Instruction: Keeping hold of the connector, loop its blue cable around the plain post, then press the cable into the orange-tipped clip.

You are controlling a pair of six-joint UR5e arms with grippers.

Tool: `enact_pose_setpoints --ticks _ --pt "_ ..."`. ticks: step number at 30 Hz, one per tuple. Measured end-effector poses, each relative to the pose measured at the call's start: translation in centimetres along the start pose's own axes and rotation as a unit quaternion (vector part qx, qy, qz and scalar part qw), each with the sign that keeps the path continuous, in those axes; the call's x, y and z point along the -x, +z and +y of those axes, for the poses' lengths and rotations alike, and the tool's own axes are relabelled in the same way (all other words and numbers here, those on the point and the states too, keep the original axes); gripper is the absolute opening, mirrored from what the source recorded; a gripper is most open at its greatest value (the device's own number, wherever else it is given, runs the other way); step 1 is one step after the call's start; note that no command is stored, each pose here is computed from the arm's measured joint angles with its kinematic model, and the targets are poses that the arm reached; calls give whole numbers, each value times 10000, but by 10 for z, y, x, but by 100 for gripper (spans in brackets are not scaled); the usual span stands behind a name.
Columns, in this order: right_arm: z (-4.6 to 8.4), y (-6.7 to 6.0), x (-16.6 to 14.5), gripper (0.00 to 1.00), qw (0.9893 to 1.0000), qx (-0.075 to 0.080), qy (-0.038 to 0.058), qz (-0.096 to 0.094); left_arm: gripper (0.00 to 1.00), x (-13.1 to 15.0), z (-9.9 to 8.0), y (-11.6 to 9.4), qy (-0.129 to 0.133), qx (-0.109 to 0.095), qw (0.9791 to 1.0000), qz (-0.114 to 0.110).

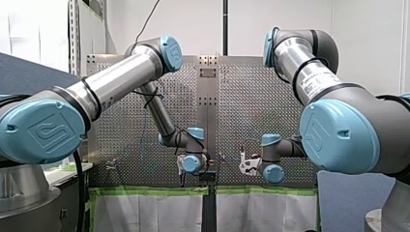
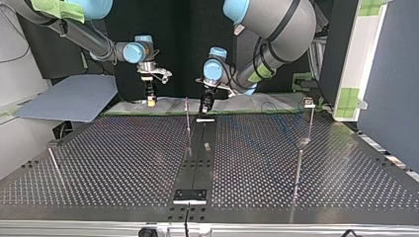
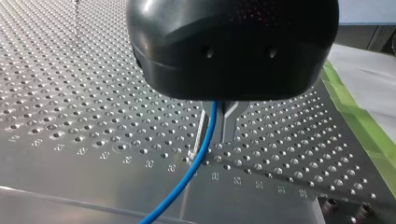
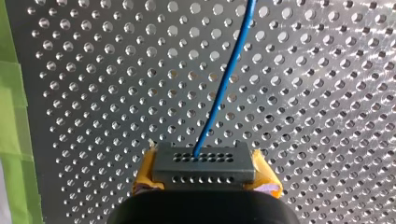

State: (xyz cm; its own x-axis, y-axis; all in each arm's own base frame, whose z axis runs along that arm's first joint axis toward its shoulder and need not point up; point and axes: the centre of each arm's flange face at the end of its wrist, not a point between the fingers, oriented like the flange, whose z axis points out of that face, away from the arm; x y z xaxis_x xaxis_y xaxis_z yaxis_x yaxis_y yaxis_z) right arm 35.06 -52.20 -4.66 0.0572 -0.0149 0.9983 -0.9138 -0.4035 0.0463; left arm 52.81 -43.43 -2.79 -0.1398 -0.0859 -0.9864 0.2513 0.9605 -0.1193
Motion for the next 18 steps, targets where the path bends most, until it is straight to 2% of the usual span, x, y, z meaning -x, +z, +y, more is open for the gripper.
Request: enact_pose_setpoints --ticks 6,10,18 --pt "4 4 0 0 10000 -80 11 0 0 0 2 0 -128 80 9999 -13" --pt "7 5 1 0 10000 -79 16 -32 0 0 2 0 -243 100 9997 -22" --pt "8 5 2 0 9999 -111 20 -64 0 0 2 0 -289 89 9995 -13"
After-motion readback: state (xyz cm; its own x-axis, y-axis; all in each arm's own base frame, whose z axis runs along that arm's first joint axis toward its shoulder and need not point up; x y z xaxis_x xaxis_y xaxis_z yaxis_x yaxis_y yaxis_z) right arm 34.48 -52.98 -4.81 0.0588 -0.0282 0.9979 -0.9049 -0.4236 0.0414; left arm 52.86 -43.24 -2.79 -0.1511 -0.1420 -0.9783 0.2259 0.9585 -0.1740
